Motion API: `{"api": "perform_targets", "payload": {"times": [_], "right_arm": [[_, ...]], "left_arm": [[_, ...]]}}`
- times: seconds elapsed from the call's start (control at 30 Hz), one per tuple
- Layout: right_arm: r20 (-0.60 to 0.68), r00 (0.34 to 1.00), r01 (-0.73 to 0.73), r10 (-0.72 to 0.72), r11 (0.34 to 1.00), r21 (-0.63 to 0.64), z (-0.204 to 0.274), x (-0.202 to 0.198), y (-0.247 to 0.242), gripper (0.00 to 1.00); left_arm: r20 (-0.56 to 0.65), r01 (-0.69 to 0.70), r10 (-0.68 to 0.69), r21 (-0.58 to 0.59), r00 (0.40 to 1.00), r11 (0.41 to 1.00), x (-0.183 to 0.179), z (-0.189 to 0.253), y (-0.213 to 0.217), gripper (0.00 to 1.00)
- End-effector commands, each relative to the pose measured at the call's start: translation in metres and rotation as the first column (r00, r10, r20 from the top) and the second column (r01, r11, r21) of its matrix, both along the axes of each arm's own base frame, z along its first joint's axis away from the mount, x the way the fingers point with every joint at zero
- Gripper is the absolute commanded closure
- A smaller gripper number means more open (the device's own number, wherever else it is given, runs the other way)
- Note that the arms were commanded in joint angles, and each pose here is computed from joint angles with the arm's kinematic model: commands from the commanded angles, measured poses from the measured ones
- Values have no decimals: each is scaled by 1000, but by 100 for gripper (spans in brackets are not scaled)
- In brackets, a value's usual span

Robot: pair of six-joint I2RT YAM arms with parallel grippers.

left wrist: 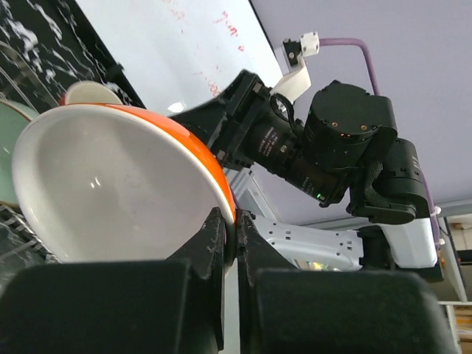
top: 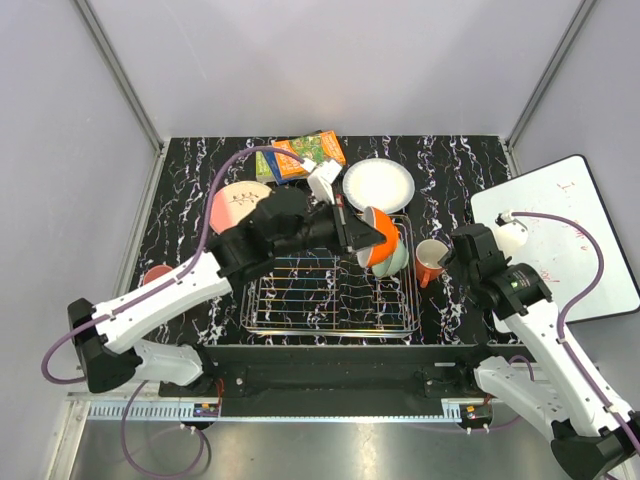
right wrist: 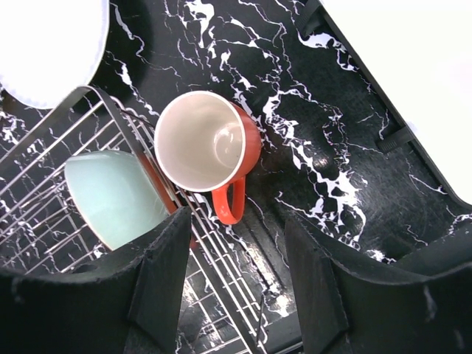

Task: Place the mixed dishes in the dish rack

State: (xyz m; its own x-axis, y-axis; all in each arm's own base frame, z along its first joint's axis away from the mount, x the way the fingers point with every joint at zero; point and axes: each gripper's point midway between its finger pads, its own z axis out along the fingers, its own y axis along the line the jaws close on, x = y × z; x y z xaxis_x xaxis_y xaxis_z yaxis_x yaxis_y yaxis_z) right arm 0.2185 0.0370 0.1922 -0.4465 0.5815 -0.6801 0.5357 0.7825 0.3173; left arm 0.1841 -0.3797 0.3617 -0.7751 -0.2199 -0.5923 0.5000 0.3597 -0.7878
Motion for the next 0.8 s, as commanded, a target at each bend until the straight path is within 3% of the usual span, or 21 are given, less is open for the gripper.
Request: {"api": "perform_targets", "payload": {"times": [0.0,0.23,0.33,0.47,0.63,0.77], "right_arm": [[76,997,20,-25,997,70,18,10,6,39],[93,995,20,-25,998,54,30,14,5,39],[75,997,12,-15,999,50,28,17,8,39],[46,999,7,-9,999,49,20,17,10,39],[33,999,15,-17,998,54,17,13,9,39],[20,1000,13,-14,998,54,14,12,10,39]], "left_arm": [[-26,-109,107,-117,994,987,18,37,-22,100],[-94,-129,118,-113,989,985,3,4,-63,100],[-109,-221,212,-78,971,972,9,-15,-60,100],[-146,-244,233,-65,962,968,4,-27,-68,100],[-246,-224,205,-53,947,973,-11,-45,-73,100],[-422,-289,267,12,866,957,-20,-85,-58,100]]}}
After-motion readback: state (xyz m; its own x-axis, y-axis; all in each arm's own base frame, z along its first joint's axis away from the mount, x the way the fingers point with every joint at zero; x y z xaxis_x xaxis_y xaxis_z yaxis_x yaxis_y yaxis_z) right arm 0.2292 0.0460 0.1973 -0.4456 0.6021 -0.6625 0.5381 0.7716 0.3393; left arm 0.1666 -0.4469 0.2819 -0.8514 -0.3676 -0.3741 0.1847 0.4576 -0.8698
